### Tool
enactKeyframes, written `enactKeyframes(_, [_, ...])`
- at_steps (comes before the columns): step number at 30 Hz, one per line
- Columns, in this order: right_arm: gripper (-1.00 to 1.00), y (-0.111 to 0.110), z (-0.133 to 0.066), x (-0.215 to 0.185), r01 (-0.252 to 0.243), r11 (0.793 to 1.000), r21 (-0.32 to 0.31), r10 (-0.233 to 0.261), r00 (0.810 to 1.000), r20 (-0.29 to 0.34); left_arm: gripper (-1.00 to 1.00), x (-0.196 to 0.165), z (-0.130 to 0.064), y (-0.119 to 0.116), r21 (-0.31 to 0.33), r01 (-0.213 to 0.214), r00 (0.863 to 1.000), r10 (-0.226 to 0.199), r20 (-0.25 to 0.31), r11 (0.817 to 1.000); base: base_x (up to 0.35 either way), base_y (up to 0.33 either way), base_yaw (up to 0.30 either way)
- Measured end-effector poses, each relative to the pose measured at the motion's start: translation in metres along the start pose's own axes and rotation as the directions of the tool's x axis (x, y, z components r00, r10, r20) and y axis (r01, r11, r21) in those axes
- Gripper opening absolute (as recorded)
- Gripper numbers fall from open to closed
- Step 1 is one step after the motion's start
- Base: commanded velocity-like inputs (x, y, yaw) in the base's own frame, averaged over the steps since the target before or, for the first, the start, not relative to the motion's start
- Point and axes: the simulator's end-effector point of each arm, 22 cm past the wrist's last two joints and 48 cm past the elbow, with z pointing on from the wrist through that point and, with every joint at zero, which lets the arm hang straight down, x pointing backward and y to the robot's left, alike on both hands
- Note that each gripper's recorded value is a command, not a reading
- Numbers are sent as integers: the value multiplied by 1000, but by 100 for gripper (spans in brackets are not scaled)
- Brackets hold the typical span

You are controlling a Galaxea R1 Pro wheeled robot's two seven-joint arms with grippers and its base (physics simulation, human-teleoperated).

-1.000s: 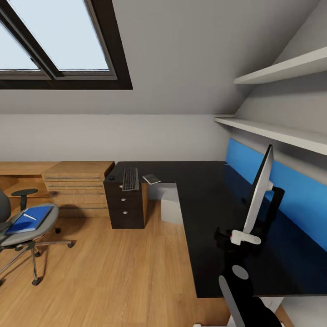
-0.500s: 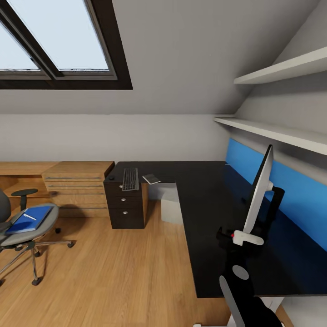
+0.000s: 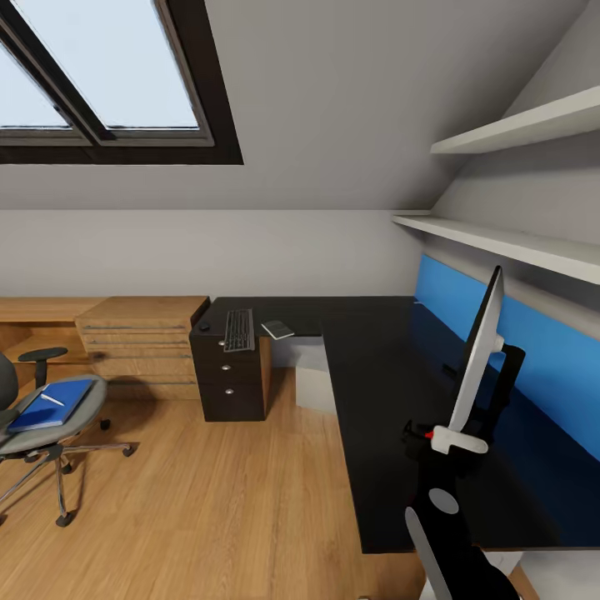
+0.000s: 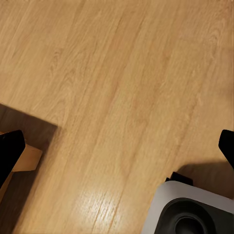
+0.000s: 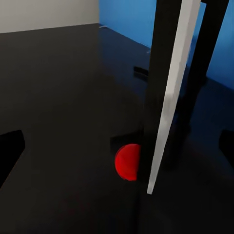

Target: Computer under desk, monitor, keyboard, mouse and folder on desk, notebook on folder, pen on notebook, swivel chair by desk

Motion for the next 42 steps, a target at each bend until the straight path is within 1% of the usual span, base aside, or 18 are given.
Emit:
enactKeyframes(8, [100,-11,4,3,-3,1000,25,3,1000,-8,100,0,0,0,0,0,1000,0,0,1000,100,0,0])
enactKeyframes(10, [100,-18,8,7,2,999,37,-1,1000,-13,100,0,0,0,0,0,1000,0,0,1000,64,0,0])
enactKeyframes(11, [100,-24,10,5,3,999,45,-3,1000,-2,100,0,0,0,0,0,1000,0,0,1000,154,0,0])
enactKeyframes(12, [100,-25,11,4,2,999,47,-2,1000,2,100,0,0,0,0,0,1000,0,1,1000,214,0,0])
enactKeyframes(17, [100,-38,15,2,-5,998,70,4,1000,16,100,0,0,0,-1,1,1000,-1,0,1000,139,0,0])
enactKeyframes(20, [100,-52,19,1,-14,995,99,12,1000,16,100,0,0,0,-1,1,1000,-1,0,1000,31,0,0])
enactKeyframes(25, [100,-65,22,1,-21,992,126,19,1000,16,100,0,0,0,-2,2,1000,-2,0,1000,16,0,0])
enactKeyframes(30, [100,-76,24,-1,-16,990,143,13,1000,22,100,0,0,0,-2,2,1000,-2,1,1000,142,-12,0])
enactKeyframes(32, [100,-85,27,-3,-12,988,155,8,1000,26,100,0,0,1,-2,2,1000,-2,1,1000,179,-36,0])
enactKeyframes(33, [100,-96,30,-5,-10,985,174,5,1000,29,100,0,0,0,-1,2,1000,-2,0,1000,71,-16,0])
enactKeyframes(42, [100,-100,31,-5,-11,983,182,6,1000,30,100,1,0,0,0,0,1000,0,-2,1000,23,-5,0])
